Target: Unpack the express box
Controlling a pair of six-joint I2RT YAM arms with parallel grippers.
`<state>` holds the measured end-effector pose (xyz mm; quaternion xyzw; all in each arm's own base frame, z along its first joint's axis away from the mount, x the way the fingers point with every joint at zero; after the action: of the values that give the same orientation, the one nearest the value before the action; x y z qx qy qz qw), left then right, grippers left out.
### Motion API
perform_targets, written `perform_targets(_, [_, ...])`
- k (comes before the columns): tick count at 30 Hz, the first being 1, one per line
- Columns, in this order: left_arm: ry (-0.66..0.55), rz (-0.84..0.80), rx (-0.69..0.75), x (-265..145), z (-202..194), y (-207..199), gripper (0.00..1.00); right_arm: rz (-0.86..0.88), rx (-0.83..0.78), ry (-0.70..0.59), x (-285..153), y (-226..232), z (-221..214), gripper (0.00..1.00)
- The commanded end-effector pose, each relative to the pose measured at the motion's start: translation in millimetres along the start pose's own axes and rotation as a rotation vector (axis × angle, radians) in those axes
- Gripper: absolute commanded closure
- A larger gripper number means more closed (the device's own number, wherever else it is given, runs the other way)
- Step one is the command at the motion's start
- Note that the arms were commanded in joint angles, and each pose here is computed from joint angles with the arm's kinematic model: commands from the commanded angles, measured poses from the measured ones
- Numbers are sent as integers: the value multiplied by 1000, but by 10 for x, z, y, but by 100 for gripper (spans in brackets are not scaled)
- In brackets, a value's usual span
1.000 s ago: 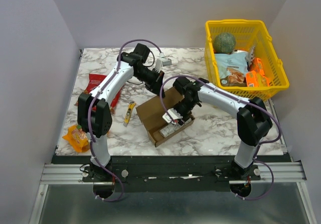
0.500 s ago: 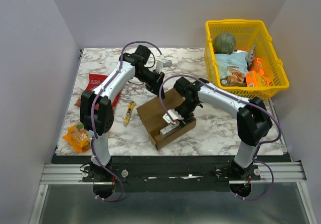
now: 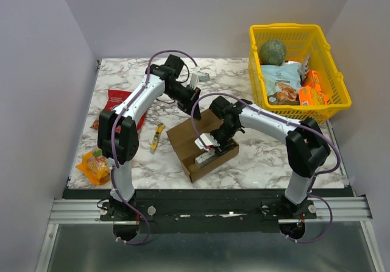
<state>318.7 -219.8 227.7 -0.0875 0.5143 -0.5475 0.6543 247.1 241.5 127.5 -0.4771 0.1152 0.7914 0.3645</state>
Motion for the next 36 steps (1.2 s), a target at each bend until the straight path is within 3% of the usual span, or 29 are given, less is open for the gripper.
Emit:
perform_targets(1, [-13,-41,17,30,70,-55,100,48,3,35,129,109,-65,41])
perform_targets(7, [-19,-33,19,12,79,-71,100,102,54,38,279,258,-110,44])
perform_targets(11, [-26,-19,28,-13,101,-87,100,35,123,60,258,146,-106,70])
perform_targets(12, [-34,-15,38,-33,118,-107,100,-1,124,70,193,87,-85,73])
perform_targets(20, [-80,44,73,-146,223,-186,100,-283,112,17,-575,-501,364,81])
perform_targets(28, [-133,332,65,-332,357,62,100,-428,175,-41,-1078,-505,700,83])
perform_targets(31, [-198,443,39,-518,442,169,100,-465,354,-46,-1144,-329,611,85])
perform_targets(32, [-225,515,12,-639,454,271,100,-553,548,-69,-1212,-336,513,87])
perform_targets(36, [-302,631,-68,-888,499,468,100,-700,1056,-172,-1351,-186,163,99])
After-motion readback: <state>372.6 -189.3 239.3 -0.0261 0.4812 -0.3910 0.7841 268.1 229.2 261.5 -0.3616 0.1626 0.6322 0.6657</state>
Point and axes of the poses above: each gripper's point midway between its finger pads, its own x axis out along the fingers, its own y axis along the line the jaws close on, z = x × y, the point moved 7 cm from there along -x, back along the fingers, and after that the axes turned 9 degrees about -x, right-handed, at the moved point
